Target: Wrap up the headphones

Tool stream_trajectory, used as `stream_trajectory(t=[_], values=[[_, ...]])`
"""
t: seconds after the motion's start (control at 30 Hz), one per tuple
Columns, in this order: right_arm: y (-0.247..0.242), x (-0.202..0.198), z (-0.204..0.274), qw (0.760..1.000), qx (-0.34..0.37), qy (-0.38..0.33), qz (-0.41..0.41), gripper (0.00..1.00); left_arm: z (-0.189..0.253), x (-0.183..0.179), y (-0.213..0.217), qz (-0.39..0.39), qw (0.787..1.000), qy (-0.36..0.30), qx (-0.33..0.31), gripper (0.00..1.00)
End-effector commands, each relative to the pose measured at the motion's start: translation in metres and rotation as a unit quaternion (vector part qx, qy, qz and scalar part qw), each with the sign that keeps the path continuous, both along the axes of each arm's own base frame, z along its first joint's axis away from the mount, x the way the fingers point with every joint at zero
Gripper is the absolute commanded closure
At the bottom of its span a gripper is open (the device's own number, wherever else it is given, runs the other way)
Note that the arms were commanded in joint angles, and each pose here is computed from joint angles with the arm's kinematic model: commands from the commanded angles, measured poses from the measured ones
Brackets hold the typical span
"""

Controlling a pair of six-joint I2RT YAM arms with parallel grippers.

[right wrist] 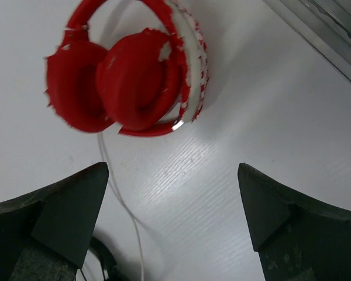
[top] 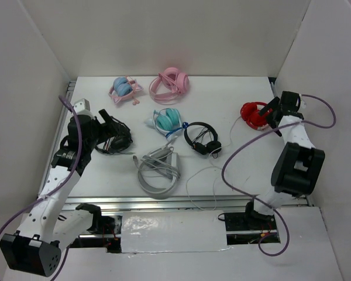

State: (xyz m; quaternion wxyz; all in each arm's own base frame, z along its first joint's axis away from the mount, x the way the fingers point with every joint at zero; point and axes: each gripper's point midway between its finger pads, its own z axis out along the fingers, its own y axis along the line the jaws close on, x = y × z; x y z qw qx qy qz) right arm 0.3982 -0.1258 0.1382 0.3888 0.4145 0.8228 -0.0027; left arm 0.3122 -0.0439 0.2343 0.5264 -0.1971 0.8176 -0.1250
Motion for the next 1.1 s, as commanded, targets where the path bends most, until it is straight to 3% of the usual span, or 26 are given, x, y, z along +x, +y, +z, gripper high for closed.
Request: stream_trajectory(t=[0.0, 0.3, 0.53, 0.67, 0.93, 1.07], values=[[-0.022, 0.03, 0.002, 0.999, 0.025, -0.026, -0.004, 0.0, 0.011, 0.013, 0.003, 0.01, 1.0, -0.021, 0.001, 0.01], [-0.068, 0.044, -0.045, 0.994, 0.022, 0.019, -0.106, 0.05, -0.003, 0.029, -0.001, 0.001, 1.0, -0.007, 0.007, 0.01], [-0.076, 0.057, -0.066, 0.991, 0.023, 0.049, -0.122, 0.23, -0.012, 0.037, 0.002, 0.009, 1.0, 0.008, 0.013, 0.01], [-0.075, 0.058, -0.085, 0.988, 0.022, 0.078, -0.128, 0.25, -0.013, 0.039, 0.002, 0.009, 1.0, 0.008, 0.015, 0.01], [-0.065, 0.084, -0.102, 0.993, 0.01, 0.096, -0.073, 0.42, -0.012, 0.039, 0.0, 0.004, 1.0, 0.008, 0.015, 0.01], [-0.062, 0.088, -0.096, 0.995, 0.01, 0.081, -0.056, 0.65, -0.008, 0.037, 0.002, 0.009, 1.0, 0.002, 0.015, 0.01]])
